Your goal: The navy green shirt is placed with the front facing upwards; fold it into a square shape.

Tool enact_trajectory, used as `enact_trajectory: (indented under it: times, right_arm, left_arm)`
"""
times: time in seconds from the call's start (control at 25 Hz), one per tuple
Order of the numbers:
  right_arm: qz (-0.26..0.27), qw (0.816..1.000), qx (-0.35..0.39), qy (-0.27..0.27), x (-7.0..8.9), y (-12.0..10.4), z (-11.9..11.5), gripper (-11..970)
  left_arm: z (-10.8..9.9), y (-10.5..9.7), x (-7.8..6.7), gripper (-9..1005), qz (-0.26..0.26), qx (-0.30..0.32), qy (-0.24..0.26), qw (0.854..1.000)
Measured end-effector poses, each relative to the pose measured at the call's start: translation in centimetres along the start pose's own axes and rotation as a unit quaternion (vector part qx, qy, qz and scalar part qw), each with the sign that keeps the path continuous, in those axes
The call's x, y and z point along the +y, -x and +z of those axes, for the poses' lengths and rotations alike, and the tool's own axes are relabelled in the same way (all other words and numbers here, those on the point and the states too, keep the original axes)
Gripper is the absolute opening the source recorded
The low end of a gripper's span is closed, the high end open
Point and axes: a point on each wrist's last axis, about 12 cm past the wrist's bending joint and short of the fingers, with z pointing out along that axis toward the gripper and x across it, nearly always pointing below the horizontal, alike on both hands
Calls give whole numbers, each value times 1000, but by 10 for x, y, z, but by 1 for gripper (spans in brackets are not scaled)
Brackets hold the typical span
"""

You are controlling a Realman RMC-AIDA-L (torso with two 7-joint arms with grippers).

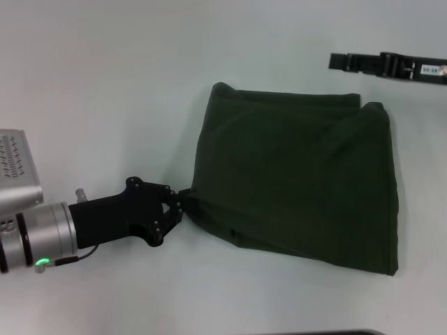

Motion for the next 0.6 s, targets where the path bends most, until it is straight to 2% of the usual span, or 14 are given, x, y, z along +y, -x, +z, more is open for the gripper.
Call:
enact_trajectory:
  times: [0.28,0.44,0.6]
  right_arm:
    - [87,993,47,-57,-17,-5,-19,603]
    - [122,988,56,-75,-23,-6,-31,603]
    - [133,987,53,-79,-26,-8,-38,603]
  left_arm:
    - [0,2,-1,38,-1,-3,-5,1000]
    - [0,3,0,38,1,-3,-6,1000]
    - [2,5,1,38,4,-4,-9,1000]
